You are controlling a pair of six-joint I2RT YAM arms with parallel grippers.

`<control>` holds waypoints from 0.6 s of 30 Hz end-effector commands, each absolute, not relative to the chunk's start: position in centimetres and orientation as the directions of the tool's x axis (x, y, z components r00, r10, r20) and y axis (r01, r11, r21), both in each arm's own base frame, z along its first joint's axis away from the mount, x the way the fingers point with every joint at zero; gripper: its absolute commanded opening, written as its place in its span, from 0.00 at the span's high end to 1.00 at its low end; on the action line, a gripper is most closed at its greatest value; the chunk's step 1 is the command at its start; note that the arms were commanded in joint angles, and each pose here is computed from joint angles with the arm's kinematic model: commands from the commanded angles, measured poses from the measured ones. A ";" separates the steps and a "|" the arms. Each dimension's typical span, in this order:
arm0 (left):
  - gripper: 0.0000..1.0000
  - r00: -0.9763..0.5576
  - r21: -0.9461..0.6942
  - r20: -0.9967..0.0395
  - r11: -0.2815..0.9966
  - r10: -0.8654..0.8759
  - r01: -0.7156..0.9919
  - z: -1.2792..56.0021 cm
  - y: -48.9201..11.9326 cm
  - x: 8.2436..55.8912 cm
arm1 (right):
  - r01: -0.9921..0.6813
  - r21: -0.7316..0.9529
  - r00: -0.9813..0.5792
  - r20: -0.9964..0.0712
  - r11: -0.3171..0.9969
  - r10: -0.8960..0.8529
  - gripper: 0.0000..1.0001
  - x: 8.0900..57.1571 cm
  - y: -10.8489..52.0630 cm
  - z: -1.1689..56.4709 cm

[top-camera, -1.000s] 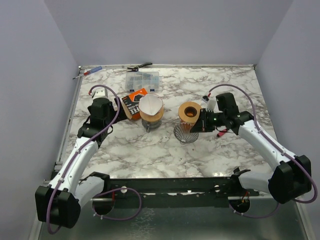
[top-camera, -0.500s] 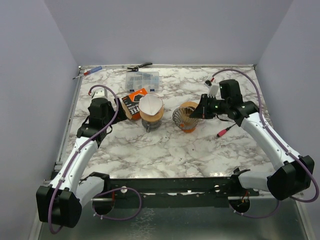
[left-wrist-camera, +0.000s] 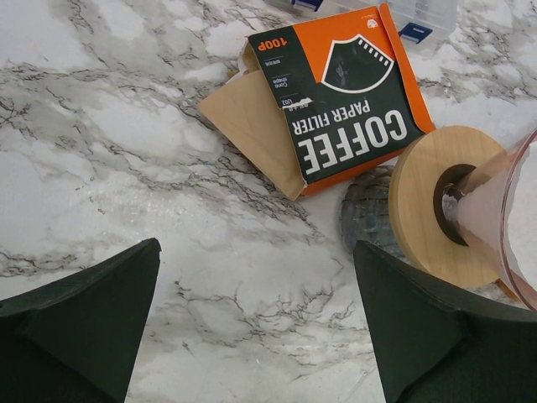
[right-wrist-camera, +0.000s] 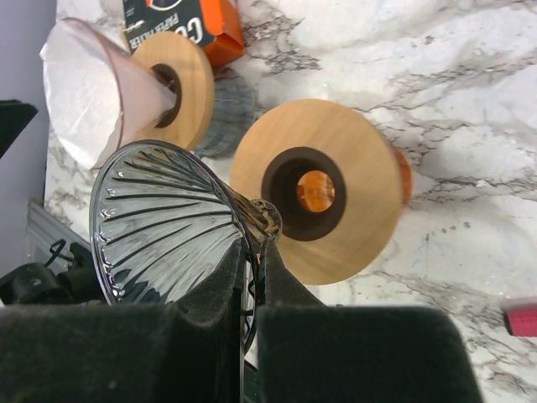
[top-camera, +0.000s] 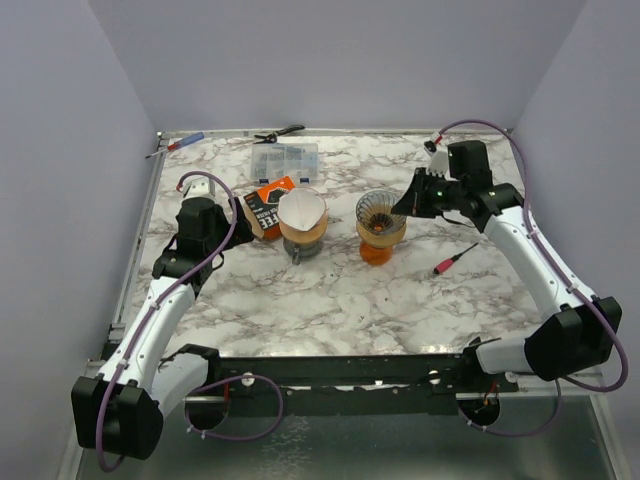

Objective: Place the coffee filter in the dripper

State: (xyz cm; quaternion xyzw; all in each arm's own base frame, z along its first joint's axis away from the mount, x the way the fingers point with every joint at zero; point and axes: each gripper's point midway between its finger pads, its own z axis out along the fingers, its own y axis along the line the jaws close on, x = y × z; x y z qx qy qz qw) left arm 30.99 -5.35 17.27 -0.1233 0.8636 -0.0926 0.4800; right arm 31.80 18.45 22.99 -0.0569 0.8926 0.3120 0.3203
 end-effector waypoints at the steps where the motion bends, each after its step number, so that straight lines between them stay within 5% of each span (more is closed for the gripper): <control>1: 0.01 -0.498 -0.294 -0.813 0.951 -0.301 -0.094 17.7 -5.7 30.9 | -0.263 0.503 -0.774 -0.620 0.824 0.132 1.00 33.5 16.5 23.5; 18: 0.01 -0.497 -0.293 -0.814 0.952 -0.300 -0.094 17.7 -5.5 30.8 | -0.271 0.546 -0.770 -0.618 0.793 0.162 1.00 35.7 16.2 23.0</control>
